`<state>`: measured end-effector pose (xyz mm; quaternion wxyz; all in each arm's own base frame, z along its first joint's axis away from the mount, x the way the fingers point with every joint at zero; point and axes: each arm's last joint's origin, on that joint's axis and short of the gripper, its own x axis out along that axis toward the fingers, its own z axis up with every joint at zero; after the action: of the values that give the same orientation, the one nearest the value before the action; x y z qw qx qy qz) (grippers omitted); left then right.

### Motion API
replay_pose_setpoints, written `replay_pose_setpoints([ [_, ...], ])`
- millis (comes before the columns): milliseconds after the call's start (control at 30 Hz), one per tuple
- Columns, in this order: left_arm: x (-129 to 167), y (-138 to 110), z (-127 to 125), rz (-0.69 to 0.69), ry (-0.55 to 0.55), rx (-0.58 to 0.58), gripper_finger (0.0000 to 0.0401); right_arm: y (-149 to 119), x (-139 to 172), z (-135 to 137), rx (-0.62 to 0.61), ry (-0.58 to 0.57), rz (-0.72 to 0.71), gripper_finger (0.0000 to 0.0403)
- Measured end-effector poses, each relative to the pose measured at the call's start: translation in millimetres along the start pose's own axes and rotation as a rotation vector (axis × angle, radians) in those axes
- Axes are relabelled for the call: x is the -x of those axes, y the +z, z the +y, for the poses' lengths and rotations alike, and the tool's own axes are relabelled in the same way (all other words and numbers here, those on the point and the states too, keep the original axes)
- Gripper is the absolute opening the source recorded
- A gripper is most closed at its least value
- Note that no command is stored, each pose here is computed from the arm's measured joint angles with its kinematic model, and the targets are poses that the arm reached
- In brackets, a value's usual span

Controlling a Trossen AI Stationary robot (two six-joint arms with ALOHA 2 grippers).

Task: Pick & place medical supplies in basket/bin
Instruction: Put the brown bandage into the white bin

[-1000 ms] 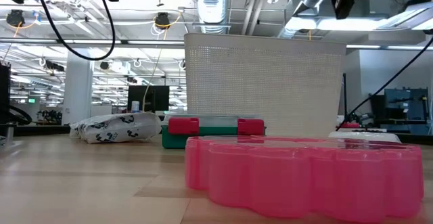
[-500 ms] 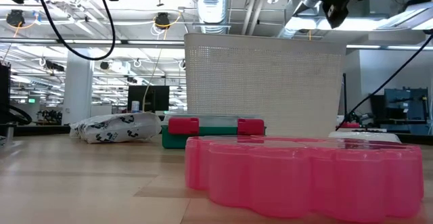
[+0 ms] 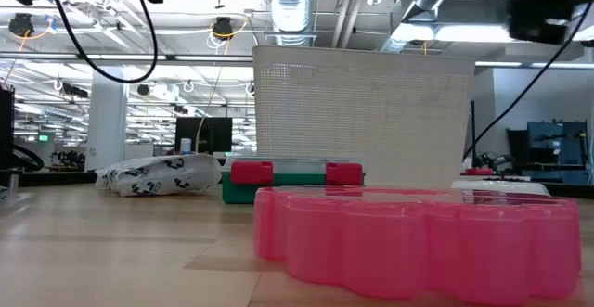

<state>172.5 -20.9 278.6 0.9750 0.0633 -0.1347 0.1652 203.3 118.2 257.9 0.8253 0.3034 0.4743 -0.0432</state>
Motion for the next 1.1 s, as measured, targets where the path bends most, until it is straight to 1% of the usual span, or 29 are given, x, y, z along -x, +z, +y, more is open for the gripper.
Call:
replay_pose_setpoints([
  [100, 0, -2, 0, 0.014, -0.004, 0.03, 0.0178, -18, -13, 8, -0.112, -0.023, 0.211, 0.0166],
  [200, 0, -3, -1, 0.024, -0.006, 0.055, 0.0178, -43, -27, 15, -0.182, -0.085, 0.404, 0.0181],
  [300, 0, -3, -1, 0.024, -0.008, 0.061, 0.0178, -68, -41, 19, -0.153, -0.159, 0.561, 0.0189],
  [367, 0, -3, -1, 0.028, -0.008, 0.069, 0.0178, -82, -49, 22, -0.134, -0.179, 0.668, 0.0191],
  [433, 0, -3, -1, 0.028, -0.012, 0.108, 0.0178, -93, -55, 23, -0.117, -0.206, 0.735, 0.019],
  [533, 0, -3, -2, 0.022, -0.056, 0.173, 0.0178, -105, -65, 20, -0.077, -0.272, 0.746, 0.0184],
  [667, 0, -2, -4, 0.013, -0.122, 0.189, 0.0178, -118, -76, 16, -0.035, -0.37, 0.74, 0.0173],
  [767, 0, -2, -5, 0.012, -0.14, 0.192, 0.0178, -125, -81, 16, -0.02, -0.389, 0.779, 0.0168],
  [867, 0, -2, -5, 0.011, -0.142, 0.193, 0.0178, -128, -82, 16, -0.013, -0.399, 0.783, 0.0167],
  [1000, 0, -2, -5, 0.011, -0.142, 0.193, 0.0178, -128, -82, 15, 0.0, -0.405, 0.758, 0.0168],
  [1100, 0, -2, -5, 0.011, -0.142, 0.193, 0.0178, -130, -82, 15, 0.029, -0.415, 0.707, 0.0173],
])
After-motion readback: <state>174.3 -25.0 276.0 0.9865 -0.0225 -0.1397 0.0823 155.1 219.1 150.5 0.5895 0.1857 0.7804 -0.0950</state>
